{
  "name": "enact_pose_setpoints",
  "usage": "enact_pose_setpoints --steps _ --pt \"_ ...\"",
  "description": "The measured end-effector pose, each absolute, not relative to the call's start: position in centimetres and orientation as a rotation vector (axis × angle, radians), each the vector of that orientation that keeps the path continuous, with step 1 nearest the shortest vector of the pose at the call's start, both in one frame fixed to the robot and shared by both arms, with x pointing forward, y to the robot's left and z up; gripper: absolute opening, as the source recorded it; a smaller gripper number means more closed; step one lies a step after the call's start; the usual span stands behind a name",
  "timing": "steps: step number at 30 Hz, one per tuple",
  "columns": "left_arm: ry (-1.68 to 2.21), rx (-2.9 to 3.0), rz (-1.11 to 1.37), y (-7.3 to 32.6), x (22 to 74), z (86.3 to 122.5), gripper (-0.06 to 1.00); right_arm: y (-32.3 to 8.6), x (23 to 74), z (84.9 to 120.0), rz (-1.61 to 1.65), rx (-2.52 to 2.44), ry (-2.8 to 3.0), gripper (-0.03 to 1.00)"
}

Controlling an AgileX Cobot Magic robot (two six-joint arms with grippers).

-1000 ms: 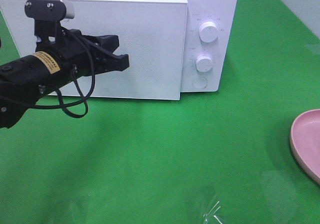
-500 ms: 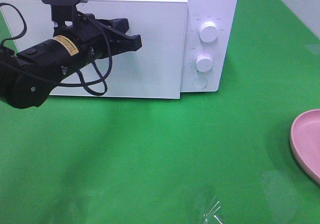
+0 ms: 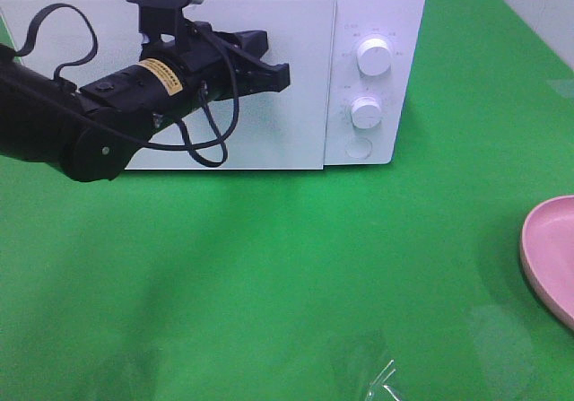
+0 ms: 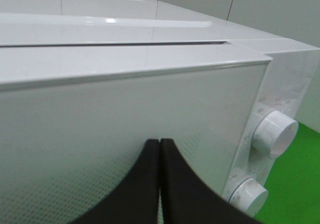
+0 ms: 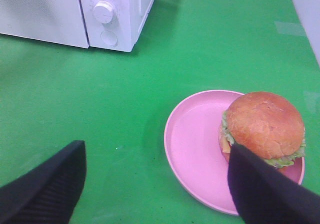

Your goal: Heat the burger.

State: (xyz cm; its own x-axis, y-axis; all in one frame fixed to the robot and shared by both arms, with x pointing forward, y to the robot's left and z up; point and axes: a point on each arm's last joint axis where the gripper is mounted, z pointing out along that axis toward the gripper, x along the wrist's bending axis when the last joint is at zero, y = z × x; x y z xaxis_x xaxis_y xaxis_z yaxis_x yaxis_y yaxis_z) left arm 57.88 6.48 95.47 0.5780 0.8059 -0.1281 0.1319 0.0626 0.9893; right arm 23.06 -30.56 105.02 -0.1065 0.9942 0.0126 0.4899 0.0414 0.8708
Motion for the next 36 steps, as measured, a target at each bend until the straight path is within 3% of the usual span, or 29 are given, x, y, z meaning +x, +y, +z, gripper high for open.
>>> enact_pose_setpoints --steps 13,23,24,25,26,27,28,29,30,31,32,36 --pt "0.83 1.464 0.645 5.9 58.5 95.6 0.0 -30.6 23.1 105.0 0.988 1.513 1.672 0.75" --pt "0.903 1.587 0.548 5.6 54.2 95.5 0.01 -30.6 23.1 105.0 0.988 1.513 1.672 0.75" --pt "0.896 1.617 0.534 5.5 53.5 95.4 0.05 -30.6 23.1 105.0 0.988 1.513 1.672 0.75" --pt "0.88 1.697 0.504 5.4 52.2 94.9 0.2 -30.6 23.1 105.0 0.988 1.513 1.672 0.75" --pt "0.88 1.697 0.504 5.4 52.2 94.9 0.2 -30.6 23.1 105.0 0.988 1.513 1.672 0.75" --pt "0.871 1.772 0.479 5.4 51.3 94.3 0.4 -30.6 23.1 105.0 0.988 1.513 1.672 0.75" --pt "0.871 1.772 0.479 5.4 51.3 94.3 0.4 -30.6 23.1 105.0 0.988 1.513 1.672 0.75" --pt "0.879 1.818 0.464 5.4 50.8 94.0 0.55 -30.6 23.1 105.0 0.988 1.513 1.672 0.75" --pt "0.902 1.914 0.431 5.4 50.0 93.4 0.81 -30.6 23.1 105.0 0.988 1.513 1.672 0.75" --pt "0.902 1.914 0.431 5.4 50.0 93.4 0.81 -30.6 23.1 105.0 0.988 1.513 1.672 0.75" --pt "0.937 2.011 0.399 5.7 49.4 92.9 0.93 -30.6 23.1 105.0 0.988 1.513 1.672 0.75" --pt "0.978 2.114 0.368 6.3 48.6 93.2 0.98 -30.6 23.1 105.0 0.988 1.513 1.672 0.75"
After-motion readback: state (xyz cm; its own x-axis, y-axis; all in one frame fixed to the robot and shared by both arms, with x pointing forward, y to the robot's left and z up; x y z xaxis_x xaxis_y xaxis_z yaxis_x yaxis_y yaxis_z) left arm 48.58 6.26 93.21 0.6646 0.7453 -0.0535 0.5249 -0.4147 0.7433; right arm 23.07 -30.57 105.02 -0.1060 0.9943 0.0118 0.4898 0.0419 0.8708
